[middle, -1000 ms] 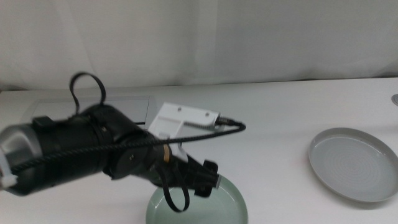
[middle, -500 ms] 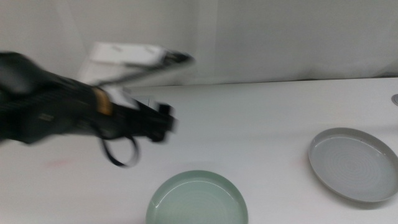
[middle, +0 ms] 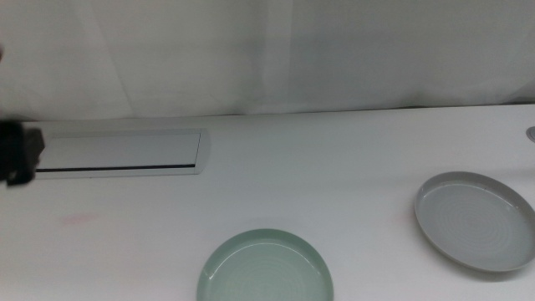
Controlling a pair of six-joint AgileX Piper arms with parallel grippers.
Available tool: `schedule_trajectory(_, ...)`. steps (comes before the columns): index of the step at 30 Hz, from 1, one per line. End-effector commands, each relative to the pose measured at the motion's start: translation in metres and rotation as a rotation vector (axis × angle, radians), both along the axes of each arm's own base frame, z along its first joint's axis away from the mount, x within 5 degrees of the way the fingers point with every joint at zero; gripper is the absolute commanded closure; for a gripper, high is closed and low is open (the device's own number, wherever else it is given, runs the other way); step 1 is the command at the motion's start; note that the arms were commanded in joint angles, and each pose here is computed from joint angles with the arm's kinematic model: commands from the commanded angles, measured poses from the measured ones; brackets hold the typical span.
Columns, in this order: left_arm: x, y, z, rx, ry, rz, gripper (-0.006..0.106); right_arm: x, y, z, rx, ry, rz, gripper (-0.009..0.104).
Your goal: Stack the three bowls on top of each other.
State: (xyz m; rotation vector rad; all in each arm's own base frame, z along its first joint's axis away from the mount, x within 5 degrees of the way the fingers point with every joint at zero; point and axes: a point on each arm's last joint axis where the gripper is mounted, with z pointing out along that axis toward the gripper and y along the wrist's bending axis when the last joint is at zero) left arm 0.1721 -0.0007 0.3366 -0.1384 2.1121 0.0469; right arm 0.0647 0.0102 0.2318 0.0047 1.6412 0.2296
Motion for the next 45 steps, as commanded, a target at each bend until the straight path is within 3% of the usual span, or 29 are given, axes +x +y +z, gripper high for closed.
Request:
schedule_trajectory(1, -0.017, 0.0, -0.01, 0.008, -0.105, -0.037, 0.009, 0.002, 0.0, 0.002, -0.01, 0.021, -0.002, -0.008)
schedule_trajectory(6, -0.051, -0.004, -0.038, 0.0, -0.325, -0.119, 0.022, 0.004, 0.001, 0.01, -0.009, 0.029, -0.001, -0.008)
schedule_trajectory(10, -0.072, -0.005, -0.067, -0.005, -0.409, -0.153, 0.05, 0.002, 0.001, 0.022, -0.016, 0.035, 0.01, -0.008)
schedule_trajectory(15, -0.082, -0.005, -0.107, -0.051, -0.353, -0.143, 0.087, -0.002, 0.002, 0.038, -0.061, 0.037, 0.027, -0.008)
schedule_trajectory(21, -0.088, -0.004, -0.147, -0.153, -0.234, -0.093, 0.086, -0.008, 0.003, 0.052, -0.107, 0.072, 0.052, -0.008)
schedule_trajectory(31, -0.091, -0.006, -0.162, -0.098, -0.223, -0.134, 0.086, -0.017, 0.005, 0.062, -0.113, 0.156, 0.088, -0.008)
schedule_trajectory(39, -0.091, -0.006, -0.161, -0.1, -0.236, -0.138, 0.086, 0.006, 0.006, 0.095, -0.186, 0.4, 0.1, -0.008)
schedule_trajectory(45, -0.091, -0.006, -0.161, -0.101, -0.241, -0.14, 0.086, 0.04, -0.004, 0.117, -0.24, 0.596, -0.045, -0.008)
